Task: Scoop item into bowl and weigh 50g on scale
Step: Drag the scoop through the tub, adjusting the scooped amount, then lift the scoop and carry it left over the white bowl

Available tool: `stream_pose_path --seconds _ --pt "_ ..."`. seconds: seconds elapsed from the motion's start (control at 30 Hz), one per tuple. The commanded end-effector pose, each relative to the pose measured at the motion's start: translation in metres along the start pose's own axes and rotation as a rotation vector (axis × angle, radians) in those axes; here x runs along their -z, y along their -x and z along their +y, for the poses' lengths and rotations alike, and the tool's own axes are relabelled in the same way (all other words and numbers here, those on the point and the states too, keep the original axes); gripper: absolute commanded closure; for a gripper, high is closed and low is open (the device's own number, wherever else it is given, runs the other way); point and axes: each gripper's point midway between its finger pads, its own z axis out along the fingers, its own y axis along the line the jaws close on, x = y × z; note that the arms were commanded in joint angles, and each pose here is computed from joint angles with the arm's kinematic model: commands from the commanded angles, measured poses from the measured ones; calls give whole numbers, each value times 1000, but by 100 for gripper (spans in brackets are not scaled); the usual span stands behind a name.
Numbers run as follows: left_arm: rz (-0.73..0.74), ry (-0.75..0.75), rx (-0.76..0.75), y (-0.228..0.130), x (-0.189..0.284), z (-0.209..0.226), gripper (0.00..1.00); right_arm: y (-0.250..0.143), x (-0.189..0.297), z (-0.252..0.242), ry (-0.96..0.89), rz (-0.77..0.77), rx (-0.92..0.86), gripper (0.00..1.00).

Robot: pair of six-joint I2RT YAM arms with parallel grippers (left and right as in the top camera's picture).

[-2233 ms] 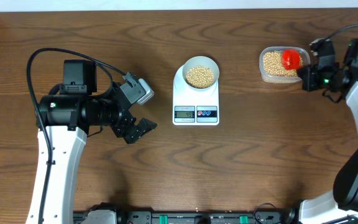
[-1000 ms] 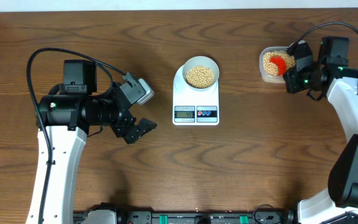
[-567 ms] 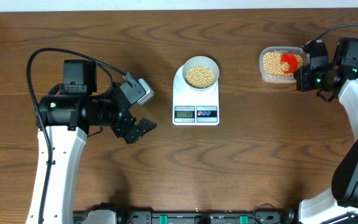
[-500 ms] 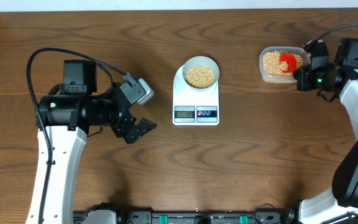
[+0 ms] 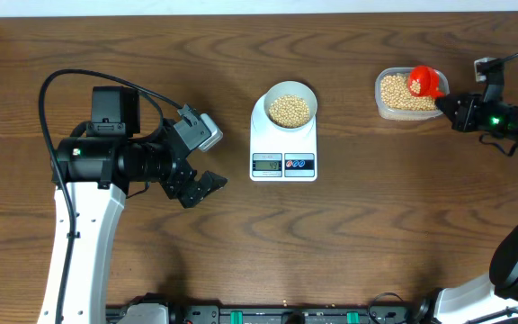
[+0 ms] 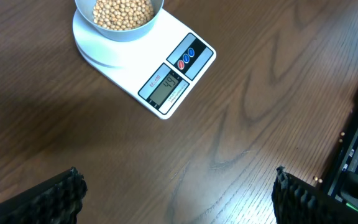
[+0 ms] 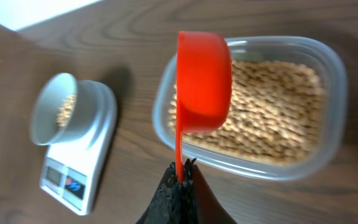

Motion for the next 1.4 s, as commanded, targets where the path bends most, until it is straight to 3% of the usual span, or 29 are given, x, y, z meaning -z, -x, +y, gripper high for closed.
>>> stream_pose_path --seconds 0.0,0.33,0.7,1.13,1.37 --pt "-18 2 -3 5 4 0 2 5 2 25 160 -37 -27 99" --pt "-18 2 -3 5 4 0 2 4 -12 61 276 -15 10 99" --pt "-18 2 -3 5 4 0 2 -2 -60 139 404 52 177 99" --pt "-18 2 -3 5 4 0 2 -21 -108 183 321 97 507 99" --pt "-18 2 -3 5 4 0 2 -29 -125 182 198 124 680 99"
